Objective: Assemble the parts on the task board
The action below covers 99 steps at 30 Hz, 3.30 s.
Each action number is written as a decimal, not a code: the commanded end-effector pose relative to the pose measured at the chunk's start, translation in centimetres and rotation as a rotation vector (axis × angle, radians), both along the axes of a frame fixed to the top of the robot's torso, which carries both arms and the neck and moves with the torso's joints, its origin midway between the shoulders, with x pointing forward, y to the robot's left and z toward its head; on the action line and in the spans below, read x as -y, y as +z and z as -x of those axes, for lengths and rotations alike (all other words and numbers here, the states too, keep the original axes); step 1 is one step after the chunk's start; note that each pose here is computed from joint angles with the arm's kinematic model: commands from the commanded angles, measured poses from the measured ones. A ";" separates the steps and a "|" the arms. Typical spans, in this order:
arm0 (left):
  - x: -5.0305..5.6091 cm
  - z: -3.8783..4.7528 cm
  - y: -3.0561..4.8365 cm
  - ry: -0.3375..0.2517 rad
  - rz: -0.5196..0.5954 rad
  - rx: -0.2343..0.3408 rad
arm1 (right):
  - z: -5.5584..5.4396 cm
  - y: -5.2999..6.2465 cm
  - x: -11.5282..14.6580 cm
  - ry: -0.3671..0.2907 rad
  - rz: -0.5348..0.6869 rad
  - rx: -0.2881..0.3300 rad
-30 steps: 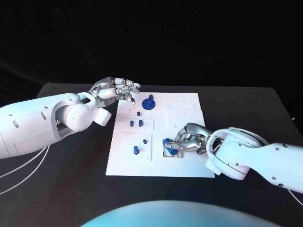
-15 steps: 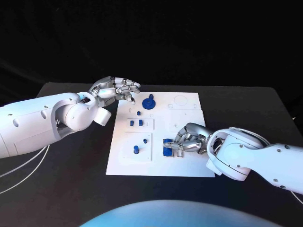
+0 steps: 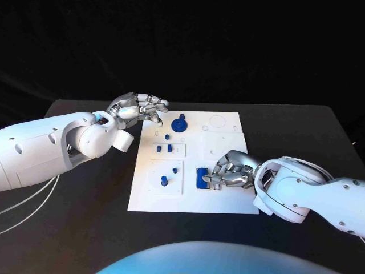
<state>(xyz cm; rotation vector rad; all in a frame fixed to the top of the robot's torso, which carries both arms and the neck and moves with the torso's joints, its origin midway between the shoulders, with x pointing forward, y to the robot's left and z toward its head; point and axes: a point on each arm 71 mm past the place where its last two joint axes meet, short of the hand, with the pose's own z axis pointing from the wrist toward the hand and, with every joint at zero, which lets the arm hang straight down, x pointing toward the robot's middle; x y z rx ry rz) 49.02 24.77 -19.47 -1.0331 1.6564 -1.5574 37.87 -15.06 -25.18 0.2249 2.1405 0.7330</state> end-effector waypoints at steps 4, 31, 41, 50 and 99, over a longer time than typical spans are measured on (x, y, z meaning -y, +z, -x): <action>0.2 0.07 0.06 -0.015 0.011 0.001 | 0.2 0.0 -0.3 0.038 -0.008 0.006; 0.2 0.07 0.06 -0.015 0.012 0.002 | -0.3 -0.9 -0.1 0.029 0.061 -0.003; 0.1 0.09 0.06 -0.014 0.010 0.000 | -0.7 -0.7 0.6 0.049 0.101 0.074; 0.1 0.09 0.05 -0.013 0.010 0.000 | -0.6 -0.1 0.7 0.049 0.065 0.123; 0.1 -0.03 -0.05 -0.009 0.008 0.000 | -0.4 0.6 15.9 -0.202 0.349 0.177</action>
